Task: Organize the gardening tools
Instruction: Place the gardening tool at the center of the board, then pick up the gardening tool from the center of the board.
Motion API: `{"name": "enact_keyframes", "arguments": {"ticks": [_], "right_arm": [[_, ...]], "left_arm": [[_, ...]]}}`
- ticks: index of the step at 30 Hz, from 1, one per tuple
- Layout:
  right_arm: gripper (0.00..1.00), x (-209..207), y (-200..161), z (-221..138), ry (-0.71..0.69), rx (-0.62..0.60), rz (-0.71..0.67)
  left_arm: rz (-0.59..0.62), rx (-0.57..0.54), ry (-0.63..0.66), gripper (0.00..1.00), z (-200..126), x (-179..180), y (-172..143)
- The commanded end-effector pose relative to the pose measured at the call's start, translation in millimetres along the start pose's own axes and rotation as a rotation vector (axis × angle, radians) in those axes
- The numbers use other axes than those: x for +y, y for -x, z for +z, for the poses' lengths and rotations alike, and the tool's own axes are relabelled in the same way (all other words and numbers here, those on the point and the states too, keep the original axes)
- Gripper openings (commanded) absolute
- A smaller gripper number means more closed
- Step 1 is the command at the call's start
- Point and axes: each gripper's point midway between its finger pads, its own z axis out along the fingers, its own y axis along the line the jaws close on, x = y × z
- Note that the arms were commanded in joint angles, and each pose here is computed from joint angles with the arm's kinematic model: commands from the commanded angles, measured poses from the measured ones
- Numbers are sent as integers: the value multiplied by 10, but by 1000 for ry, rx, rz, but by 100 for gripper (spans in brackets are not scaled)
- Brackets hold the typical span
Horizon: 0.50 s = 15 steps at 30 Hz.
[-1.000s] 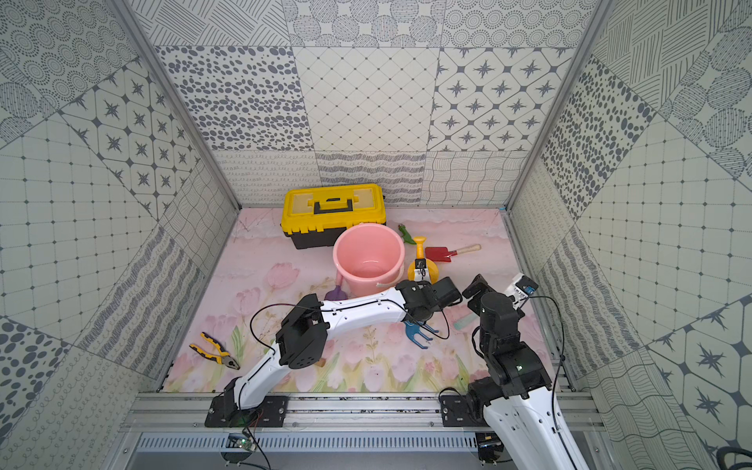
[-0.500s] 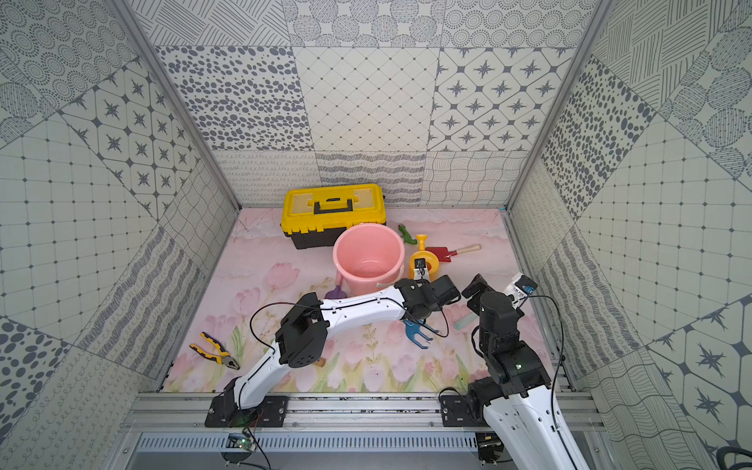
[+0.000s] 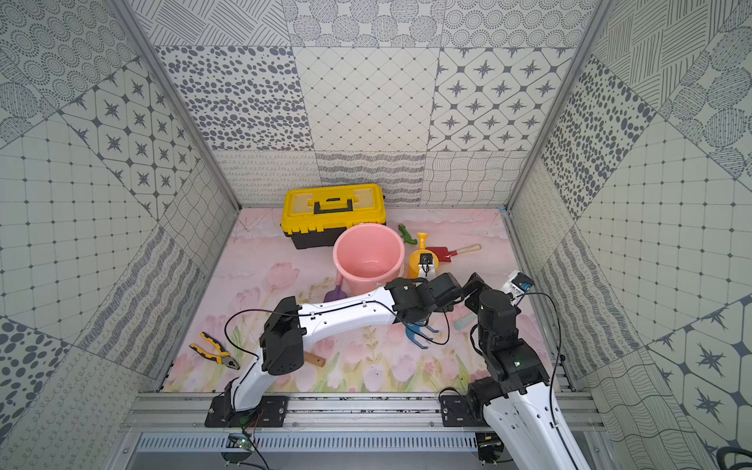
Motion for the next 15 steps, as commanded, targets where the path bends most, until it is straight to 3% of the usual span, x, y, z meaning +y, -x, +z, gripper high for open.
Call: {"name": "enact_keyframes", "arguments": {"ticks": [1,8,15], "right_arm": [[97,197,28,32,86,-4,-11],[97,293,-140,215,82,70,-72],[97,297,-386,481,36,140,-117]], "left_arm": [[136,-120,-66,98,-421,-45,254],[212,-267,-84,99,-1018,444,455],[246,-336,-7,99,-1472,1267,365]]}}
